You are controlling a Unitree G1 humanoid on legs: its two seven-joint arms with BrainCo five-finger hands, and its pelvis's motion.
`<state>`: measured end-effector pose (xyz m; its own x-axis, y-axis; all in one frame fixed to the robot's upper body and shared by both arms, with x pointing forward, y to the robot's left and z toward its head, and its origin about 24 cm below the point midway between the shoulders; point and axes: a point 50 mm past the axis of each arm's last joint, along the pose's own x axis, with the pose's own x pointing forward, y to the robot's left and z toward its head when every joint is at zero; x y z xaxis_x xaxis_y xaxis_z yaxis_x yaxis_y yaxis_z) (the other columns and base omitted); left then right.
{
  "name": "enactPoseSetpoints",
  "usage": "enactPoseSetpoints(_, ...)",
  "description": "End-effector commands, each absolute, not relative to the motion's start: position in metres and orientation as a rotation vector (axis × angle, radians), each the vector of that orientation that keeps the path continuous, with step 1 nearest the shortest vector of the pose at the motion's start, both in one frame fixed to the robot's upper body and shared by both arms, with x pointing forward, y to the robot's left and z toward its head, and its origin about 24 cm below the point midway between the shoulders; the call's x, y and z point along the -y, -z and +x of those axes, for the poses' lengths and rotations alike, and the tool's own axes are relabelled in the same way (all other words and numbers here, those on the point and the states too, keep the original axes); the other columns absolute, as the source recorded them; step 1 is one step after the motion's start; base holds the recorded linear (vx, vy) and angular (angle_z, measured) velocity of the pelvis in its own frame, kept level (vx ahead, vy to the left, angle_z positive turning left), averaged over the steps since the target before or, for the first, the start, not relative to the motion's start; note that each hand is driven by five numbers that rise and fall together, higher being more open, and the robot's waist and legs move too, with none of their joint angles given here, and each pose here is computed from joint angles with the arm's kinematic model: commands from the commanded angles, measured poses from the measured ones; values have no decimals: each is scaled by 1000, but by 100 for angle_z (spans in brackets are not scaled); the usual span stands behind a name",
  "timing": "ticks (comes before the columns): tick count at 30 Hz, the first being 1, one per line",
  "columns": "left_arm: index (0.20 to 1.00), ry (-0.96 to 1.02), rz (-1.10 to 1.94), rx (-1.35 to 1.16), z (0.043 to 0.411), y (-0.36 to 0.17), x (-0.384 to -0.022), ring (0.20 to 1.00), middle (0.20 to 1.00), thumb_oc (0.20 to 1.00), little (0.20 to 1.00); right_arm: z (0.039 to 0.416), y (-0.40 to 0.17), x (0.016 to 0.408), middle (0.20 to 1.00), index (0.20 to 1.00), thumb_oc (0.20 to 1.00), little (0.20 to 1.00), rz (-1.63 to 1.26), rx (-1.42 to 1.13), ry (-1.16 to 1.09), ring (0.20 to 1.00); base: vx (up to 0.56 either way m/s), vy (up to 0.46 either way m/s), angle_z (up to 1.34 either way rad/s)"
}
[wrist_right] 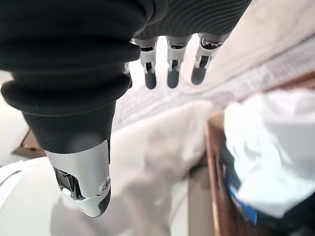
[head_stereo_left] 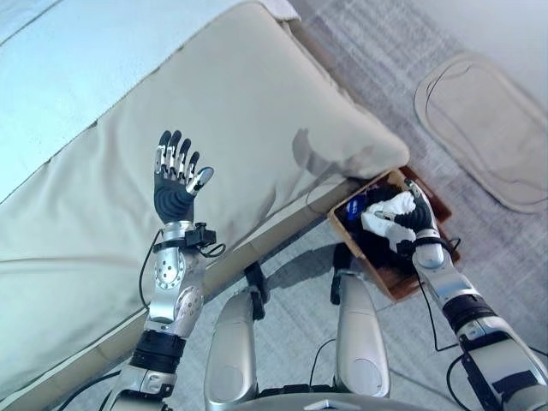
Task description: Pick up clothes into the bucket
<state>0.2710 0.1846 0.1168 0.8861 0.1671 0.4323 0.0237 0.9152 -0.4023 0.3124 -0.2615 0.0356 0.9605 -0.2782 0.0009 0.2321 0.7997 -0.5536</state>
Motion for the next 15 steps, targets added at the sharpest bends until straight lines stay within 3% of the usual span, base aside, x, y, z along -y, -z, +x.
enactPoseSetpoints(1, 1000, -85, -345, 563, 264, -126, -197, 1000, 1000, 1000, 1000, 309, -41, 260, 1000, 1000, 1000, 1000, -536, -12, 271, 1000, 124, -54, 16)
enactPoseSetpoints(10, 1000, -145, -294, 471, 246, -100, -215, 1000, 1000, 1000, 1000, 281, -35, 254, 1000, 1000, 1000, 1000, -179, 68, 334, 1000, 79, -9, 1)
enactPoseSetpoints(15, 1000, -177, -275, 384, 240, -78, -220, 1000, 1000, 1000, 1000, 268, -34, 231, 1000, 1000, 1000, 1000, 90, 140, 297, 1000, 79, 13, 1)
